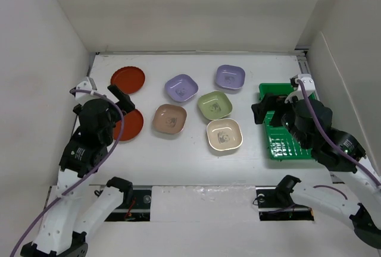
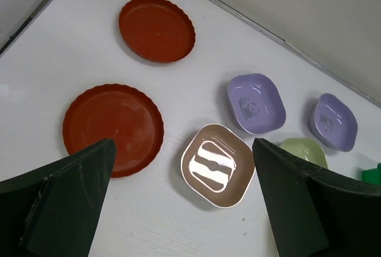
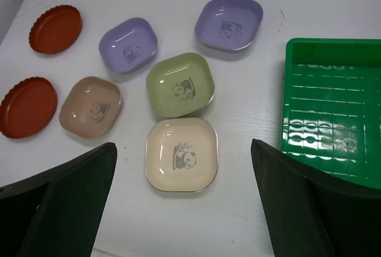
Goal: Place the plates into the plastic bin on the countertop
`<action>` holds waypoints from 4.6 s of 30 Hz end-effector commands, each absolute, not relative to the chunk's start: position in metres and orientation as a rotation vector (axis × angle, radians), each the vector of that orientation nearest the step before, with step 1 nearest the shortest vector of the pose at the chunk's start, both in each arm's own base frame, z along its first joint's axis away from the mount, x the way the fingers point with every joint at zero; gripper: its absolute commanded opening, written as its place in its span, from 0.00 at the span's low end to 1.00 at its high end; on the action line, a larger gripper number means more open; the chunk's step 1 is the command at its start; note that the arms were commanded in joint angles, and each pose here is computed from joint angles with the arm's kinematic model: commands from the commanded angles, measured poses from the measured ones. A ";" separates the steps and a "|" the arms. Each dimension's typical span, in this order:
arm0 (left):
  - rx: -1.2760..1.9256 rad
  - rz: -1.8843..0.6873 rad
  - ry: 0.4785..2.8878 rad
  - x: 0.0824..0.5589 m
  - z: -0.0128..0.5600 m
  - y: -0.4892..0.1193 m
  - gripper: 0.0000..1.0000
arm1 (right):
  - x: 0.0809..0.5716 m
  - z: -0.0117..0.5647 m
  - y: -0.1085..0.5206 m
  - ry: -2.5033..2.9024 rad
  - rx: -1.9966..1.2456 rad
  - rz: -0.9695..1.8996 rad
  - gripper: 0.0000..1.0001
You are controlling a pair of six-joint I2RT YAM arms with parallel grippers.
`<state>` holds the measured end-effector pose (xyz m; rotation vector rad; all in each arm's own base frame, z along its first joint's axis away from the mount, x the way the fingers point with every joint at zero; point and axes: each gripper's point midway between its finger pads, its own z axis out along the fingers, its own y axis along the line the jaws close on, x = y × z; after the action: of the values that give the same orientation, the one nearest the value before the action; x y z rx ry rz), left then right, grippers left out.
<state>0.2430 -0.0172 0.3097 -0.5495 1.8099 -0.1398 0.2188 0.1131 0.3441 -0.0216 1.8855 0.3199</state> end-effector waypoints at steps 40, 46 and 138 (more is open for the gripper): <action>-1.253 0.048 2.291 0.502 0.043 0.109 0.58 | 0.204 0.319 0.178 1.871 -0.189 0.683 1.00; -1.262 0.058 2.315 0.507 0.028 0.110 0.33 | 0.198 0.320 0.173 1.863 -0.169 0.702 1.00; -0.421 -0.299 1.971 0.337 0.304 -0.124 1.00 | 0.346 0.164 -0.117 1.818 1.161 0.114 0.00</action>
<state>0.3367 -0.1289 0.2976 -0.4025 2.0129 -0.3074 0.3615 -0.0928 0.1635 1.0441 1.8928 0.2034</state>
